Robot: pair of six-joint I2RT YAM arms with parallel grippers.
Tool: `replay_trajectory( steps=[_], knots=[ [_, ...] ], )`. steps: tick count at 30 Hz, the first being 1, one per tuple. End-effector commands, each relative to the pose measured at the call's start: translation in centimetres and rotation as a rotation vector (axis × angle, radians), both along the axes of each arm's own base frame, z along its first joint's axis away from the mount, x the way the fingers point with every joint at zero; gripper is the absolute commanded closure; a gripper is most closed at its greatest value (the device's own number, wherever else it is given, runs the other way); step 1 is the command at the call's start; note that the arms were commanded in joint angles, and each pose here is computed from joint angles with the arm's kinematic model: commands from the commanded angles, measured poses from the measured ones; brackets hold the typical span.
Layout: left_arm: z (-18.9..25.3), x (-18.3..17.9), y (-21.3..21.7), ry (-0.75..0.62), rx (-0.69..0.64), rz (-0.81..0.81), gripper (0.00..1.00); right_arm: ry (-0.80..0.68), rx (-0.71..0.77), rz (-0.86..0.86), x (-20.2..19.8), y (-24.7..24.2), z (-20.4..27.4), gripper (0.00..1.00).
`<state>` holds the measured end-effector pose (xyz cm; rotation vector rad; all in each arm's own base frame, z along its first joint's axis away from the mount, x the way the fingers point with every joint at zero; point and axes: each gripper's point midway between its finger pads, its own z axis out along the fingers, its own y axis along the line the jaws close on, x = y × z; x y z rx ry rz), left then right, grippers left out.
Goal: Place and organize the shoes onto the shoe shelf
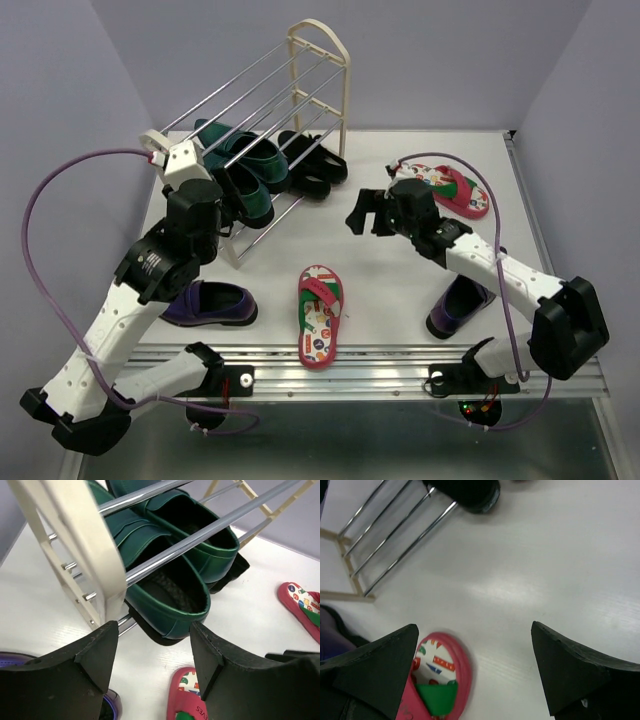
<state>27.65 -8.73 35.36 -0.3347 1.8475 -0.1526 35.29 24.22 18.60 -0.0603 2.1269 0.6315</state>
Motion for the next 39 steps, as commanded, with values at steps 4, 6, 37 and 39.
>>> replay_trajectory(
  steps=[4,6,37,39],
  knots=[
    [-3.9,-1.4,0.6,0.091,-0.078,0.066,0.31,0.03,-0.06,0.179,-5.6,3.4,-1.8,0.0],
    [-3.6,-1.4,0.8,0.079,-0.089,0.078,0.31,0.033,-0.082,0.256,-7.4,5.6,-2.4,0.0],
    [0.4,0.6,0.2,0.0,-0.043,0.065,0.31,0.023,-0.422,0.243,-12.8,5.3,-10.7,0.9],
    [0.5,0.6,0.3,-0.003,-0.041,0.067,0.31,0.012,-0.443,0.1,-9.6,2.0,-9.8,0.99]
  ],
)
